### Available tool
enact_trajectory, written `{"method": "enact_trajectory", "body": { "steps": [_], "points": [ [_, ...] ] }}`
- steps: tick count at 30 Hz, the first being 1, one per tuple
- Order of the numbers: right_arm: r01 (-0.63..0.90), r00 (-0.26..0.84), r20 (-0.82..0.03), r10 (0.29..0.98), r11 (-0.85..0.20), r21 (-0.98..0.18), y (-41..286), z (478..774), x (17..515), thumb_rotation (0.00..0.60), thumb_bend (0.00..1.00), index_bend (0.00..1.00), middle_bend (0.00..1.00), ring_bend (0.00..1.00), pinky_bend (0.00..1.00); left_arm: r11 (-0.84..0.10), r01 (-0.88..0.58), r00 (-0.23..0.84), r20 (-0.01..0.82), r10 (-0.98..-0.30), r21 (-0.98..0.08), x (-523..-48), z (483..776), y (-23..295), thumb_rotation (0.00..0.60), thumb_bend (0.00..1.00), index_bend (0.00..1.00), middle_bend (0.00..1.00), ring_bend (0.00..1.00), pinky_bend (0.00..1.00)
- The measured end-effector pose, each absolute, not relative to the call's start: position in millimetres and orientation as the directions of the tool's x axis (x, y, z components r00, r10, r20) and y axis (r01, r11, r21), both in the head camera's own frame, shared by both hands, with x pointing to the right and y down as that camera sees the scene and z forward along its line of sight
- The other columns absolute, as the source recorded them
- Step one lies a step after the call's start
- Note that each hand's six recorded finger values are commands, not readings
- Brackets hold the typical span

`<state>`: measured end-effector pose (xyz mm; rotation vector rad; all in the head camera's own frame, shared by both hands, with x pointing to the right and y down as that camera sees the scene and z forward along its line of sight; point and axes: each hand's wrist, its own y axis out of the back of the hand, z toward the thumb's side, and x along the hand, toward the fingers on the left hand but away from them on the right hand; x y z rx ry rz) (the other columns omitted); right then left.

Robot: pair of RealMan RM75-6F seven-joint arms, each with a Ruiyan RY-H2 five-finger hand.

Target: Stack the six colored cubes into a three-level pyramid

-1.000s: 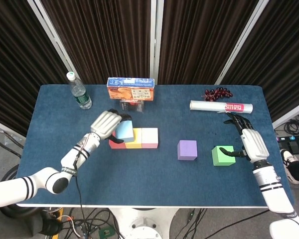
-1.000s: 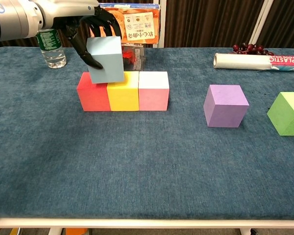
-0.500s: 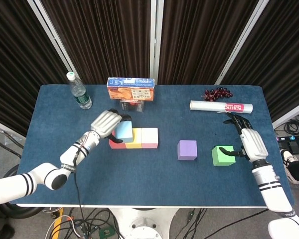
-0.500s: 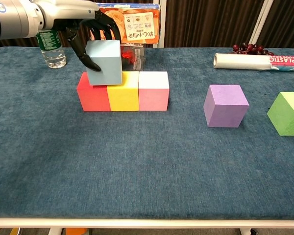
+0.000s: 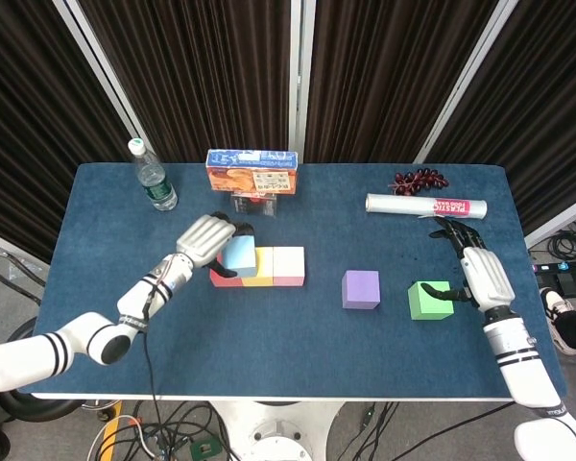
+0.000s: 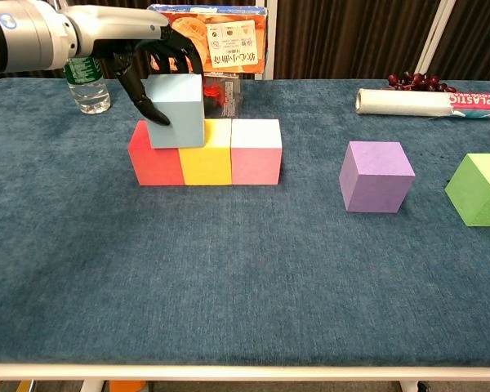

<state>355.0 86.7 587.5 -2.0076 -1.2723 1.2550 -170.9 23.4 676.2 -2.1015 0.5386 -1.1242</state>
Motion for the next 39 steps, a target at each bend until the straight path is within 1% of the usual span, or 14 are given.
{"method": "enact_trajectory", "body": {
  "steps": [9, 21, 39],
  "points": [
    [0.468, 0.156, -0.454, 0.877, -0.47, -0.748, 86.2, 587.4, 355.0, 0.6, 0.1, 0.0, 0.22, 0.0, 0.0, -0.677, -0.03, 0.548, 0.554, -0.626, -0.735, -170.9, 672.7, 20.2, 0.6, 0.13, 0.29, 0.49, 0.4, 0.21],
    [0.467, 0.15, -0.455, 0.878, -0.468, -0.75, 86.9, 587.0, 354.9, 0.6, 0.1, 0.0, 0.22, 0.0, 0.0, -0.677, -0.016, 0.556, 0.557, -0.618, -0.736, -173.6, 672.7, 16.0, 0.6, 0.13, 0.29, 0.46, 0.37, 0.19],
    [0.467, 0.143, -0.456, 0.879, -0.466, -0.751, 88.1, 586.6, 353.7, 0.6, 0.1, 0.0, 0.22, 0.0, 0.0, -0.69, -0.014, 0.562, 0.565, -0.604, -0.724, -175.9, 676.8, 16.8, 0.6, 0.13, 0.29, 0.45, 0.36, 0.19]
  ]
}}
